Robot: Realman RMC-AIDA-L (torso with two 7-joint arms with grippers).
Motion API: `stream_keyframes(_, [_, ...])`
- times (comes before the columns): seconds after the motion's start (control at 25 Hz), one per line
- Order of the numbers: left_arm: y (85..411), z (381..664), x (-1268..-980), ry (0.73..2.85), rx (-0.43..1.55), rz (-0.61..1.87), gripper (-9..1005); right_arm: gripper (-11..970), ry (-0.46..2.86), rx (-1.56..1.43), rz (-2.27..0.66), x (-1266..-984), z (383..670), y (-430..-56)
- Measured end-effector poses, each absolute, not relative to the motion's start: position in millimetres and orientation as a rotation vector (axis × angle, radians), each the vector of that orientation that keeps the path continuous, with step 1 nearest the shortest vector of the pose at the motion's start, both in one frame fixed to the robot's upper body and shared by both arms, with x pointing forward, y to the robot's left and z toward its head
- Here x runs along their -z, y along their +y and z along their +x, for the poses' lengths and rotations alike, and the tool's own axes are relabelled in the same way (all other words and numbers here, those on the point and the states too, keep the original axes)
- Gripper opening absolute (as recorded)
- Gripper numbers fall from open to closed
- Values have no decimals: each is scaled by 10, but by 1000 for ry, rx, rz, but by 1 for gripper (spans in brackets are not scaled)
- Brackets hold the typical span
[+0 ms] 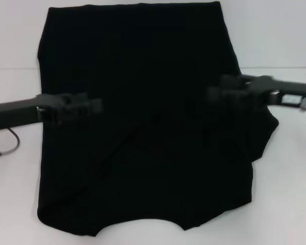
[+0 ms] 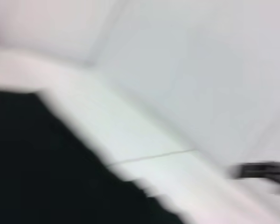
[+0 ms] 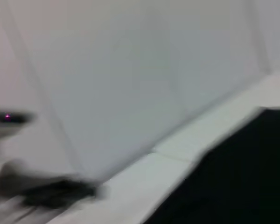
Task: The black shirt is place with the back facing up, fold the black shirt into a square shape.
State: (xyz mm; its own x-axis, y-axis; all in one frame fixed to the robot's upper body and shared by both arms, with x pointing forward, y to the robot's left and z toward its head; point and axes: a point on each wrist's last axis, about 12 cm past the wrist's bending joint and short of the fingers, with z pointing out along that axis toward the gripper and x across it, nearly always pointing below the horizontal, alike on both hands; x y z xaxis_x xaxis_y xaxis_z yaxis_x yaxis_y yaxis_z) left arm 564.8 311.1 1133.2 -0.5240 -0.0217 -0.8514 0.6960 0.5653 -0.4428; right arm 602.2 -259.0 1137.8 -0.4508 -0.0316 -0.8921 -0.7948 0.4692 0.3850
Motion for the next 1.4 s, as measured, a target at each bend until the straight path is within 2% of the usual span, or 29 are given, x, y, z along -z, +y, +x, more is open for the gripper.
stream_keyframes(0.12, [3004, 5484, -11319, 1736, 1125, 714, 438, 900, 1960, -1051, -523, -11432, 6130, -2843])
stream_keyframes(0.16, [3004, 5484, -11319, 1736, 1125, 714, 479, 900, 2017, -1035, -468, -11441, 6158, -2934])
stream_keyframes(0.2, [2891, 5419, -11255, 1663, 1131, 833, 520, 900, 2077, -1021, -421, -11445, 6178, -3012])
stream_keyframes(0.48, [2649, 5327, -11104, 1575, 1081, 1077, 798, 899, 2391, -882, -187, -11472, 6222, -3356])
stream_keyframes(0.6, [2601, 5316, -11055, 1574, 1056, 1144, 949, 899, 2480, -807, -140, -11464, 6213, -3414])
stream_keyframes(0.88, [2510, 5315, -10996, 1585, 1042, 1228, 948, 898, 2607, -692, -113, -11374, 6218, -3398])
stream_keyframes(1.4, [2505, 5347, -10975, 1601, 1007, 1236, 947, 897, 2614, -648, -46, -11091, 6317, -3192])
